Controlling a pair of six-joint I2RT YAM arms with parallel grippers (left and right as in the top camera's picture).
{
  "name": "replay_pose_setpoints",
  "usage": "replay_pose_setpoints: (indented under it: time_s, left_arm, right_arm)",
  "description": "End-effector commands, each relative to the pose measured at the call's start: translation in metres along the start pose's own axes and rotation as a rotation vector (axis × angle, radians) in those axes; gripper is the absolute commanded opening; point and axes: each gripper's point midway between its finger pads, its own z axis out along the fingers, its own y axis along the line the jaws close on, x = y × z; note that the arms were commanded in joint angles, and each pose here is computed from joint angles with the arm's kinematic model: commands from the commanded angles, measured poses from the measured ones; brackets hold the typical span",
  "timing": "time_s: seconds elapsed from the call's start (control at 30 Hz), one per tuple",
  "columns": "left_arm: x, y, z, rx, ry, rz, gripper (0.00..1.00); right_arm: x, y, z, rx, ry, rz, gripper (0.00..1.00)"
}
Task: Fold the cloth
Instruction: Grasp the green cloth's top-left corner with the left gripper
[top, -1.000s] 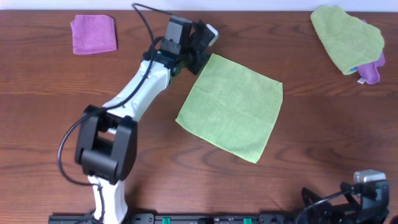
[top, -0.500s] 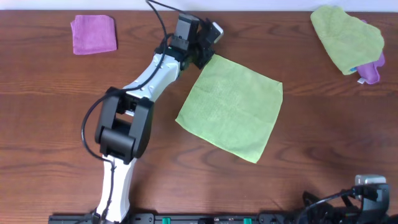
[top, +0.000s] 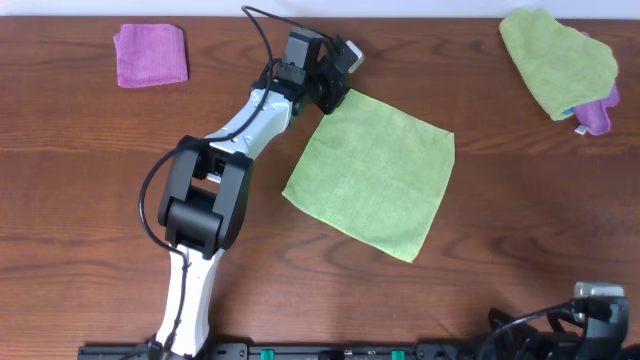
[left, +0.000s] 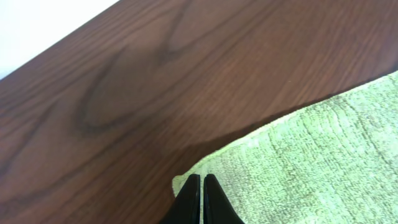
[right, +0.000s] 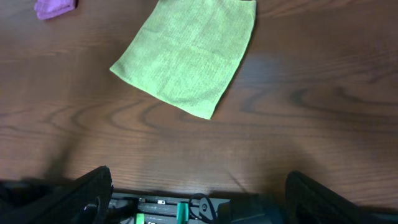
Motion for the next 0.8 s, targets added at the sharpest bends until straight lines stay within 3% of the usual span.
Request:
replay_pose_setpoints:
  time_s: [0.0, 0.77]
  left_arm:
    - [0.005, -0.007, 0.008, 0.042, 0.005, -0.020, 0.06]
    - [0.039, 0.005, 0.036, -0.010, 0.050, -0.075, 0.05]
  right_arm:
    - [0.000, -0.001, 0.000, 0.000, 0.003, 0.008, 0.88]
    - [0.001, -0.001, 0.000, 0.002, 0.005, 0.012, 0.88]
